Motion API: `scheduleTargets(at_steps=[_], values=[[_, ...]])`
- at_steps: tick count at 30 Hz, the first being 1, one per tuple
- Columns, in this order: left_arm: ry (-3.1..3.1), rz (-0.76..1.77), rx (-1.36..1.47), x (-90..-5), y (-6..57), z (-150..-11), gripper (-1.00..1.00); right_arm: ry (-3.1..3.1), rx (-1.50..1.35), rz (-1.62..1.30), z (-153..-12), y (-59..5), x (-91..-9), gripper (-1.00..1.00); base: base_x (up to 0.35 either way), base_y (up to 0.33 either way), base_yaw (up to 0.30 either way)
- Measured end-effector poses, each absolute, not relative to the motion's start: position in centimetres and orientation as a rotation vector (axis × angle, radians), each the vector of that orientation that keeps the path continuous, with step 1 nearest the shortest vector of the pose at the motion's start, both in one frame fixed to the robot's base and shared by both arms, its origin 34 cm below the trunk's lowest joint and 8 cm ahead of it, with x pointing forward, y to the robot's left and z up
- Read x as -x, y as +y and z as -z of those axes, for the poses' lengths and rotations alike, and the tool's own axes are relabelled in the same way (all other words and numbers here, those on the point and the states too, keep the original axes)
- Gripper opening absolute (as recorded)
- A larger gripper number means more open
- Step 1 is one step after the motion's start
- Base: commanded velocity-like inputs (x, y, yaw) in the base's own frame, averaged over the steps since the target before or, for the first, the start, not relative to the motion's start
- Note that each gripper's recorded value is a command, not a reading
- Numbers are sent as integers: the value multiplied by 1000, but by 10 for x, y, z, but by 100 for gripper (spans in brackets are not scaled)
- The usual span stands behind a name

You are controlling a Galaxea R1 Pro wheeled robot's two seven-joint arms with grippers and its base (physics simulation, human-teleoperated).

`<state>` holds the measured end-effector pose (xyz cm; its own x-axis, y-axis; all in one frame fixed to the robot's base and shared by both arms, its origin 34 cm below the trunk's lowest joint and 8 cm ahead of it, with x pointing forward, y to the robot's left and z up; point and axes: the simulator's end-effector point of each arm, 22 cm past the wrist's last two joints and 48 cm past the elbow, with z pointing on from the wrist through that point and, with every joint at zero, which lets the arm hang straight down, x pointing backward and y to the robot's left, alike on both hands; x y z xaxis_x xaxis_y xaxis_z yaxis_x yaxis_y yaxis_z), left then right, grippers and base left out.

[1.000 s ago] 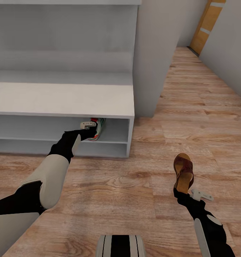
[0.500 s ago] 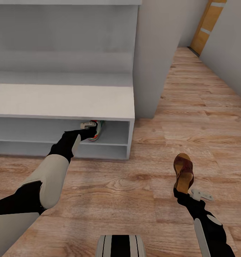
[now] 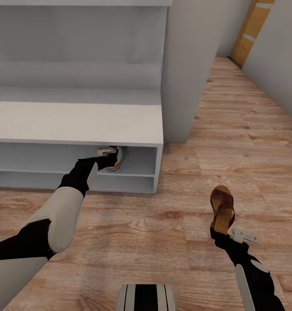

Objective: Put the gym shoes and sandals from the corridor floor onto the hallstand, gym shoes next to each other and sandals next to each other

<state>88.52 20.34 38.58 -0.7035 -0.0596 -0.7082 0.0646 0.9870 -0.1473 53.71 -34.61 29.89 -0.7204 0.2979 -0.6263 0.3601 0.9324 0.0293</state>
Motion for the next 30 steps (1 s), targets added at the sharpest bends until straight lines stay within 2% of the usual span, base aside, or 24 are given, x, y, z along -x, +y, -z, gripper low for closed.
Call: scheduleTargets(at_steps=[7, 8, 26, 30], values=[[2342, 204, -6, -885, 203, -386, -100, 2424, -465, 124, -299, -346, -537, -100, 0, 0, 0], [2342, 204, -6, -885, 203, -386, 100, 2425, -465, 124, -299, -346, -537, -100, 0, 0, 0], [2365, 190, -14, -885, 205, -366, 100, 2443, -466, 130, -287, -346, -536, -100, -1, 0, 0], [2365, 190, -14, -885, 205, -365, 100, 2443, -466, 130, -287, -346, -536, -100, -187, 0, 0]])
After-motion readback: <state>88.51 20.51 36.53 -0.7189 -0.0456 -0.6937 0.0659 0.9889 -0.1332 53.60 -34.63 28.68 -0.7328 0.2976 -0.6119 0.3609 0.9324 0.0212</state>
